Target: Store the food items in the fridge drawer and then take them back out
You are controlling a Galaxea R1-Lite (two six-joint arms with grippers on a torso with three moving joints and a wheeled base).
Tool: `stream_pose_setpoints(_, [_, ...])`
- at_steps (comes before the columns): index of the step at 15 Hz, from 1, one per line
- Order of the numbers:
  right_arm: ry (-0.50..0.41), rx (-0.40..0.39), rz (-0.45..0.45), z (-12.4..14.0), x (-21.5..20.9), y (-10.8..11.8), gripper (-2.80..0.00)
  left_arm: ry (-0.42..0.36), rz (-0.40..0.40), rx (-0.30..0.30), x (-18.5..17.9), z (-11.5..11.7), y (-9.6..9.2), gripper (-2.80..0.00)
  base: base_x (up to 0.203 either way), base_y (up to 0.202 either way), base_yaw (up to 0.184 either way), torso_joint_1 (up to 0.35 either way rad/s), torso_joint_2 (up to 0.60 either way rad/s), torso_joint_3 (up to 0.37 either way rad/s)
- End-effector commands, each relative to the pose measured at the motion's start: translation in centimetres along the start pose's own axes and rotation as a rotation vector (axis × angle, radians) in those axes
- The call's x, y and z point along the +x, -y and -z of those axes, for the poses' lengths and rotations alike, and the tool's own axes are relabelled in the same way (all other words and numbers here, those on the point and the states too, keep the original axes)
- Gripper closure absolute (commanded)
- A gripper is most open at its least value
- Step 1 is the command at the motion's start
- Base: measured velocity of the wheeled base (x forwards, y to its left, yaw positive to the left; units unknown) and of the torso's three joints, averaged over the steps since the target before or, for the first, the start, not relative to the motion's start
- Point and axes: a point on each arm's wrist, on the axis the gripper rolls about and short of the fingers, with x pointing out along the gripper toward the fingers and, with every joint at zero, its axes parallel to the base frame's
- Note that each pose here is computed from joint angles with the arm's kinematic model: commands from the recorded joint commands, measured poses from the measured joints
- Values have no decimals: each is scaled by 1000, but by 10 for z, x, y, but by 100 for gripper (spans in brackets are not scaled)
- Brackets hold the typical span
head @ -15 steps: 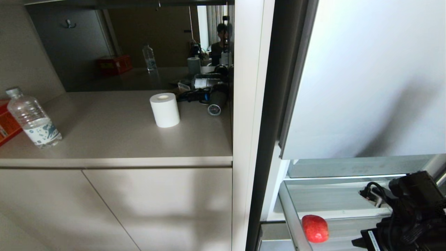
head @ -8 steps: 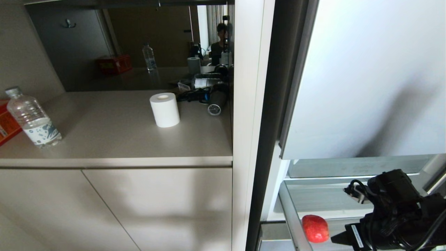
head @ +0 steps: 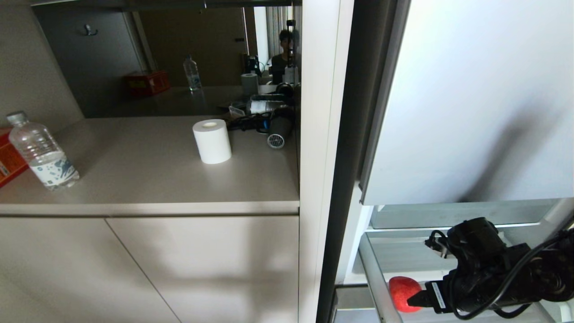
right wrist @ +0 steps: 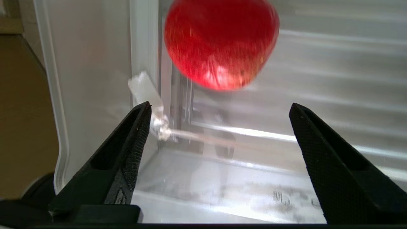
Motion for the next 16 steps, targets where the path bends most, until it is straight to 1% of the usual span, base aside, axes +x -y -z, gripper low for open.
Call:
stream_pose_setpoints(1, [-24,3,3,-1,15,1,-280,0,-1,0,0,0,0,0,0,0,0,0,0,0])
stream_pose_setpoints(5, [-24,13,-1,-12,34,-3,-280,0,-1,0,0,0,0,0,0,0,0,0,0,0])
stream_pose_setpoints(9, [-38,21,7,-17,48,-3,-280,0,-1,0,0,0,0,0,0,0,0,0,0,0])
stream_pose_setpoints(12, [-34,36,32,-21,54,-2,-280,0,-1,0,0,0,0,0,0,0,0,0,0,0])
stream_pose_setpoints(16, [-32,36,32,-25,60,-3,-280,0,-1,0,0,0,0,0,0,0,0,0,0,0])
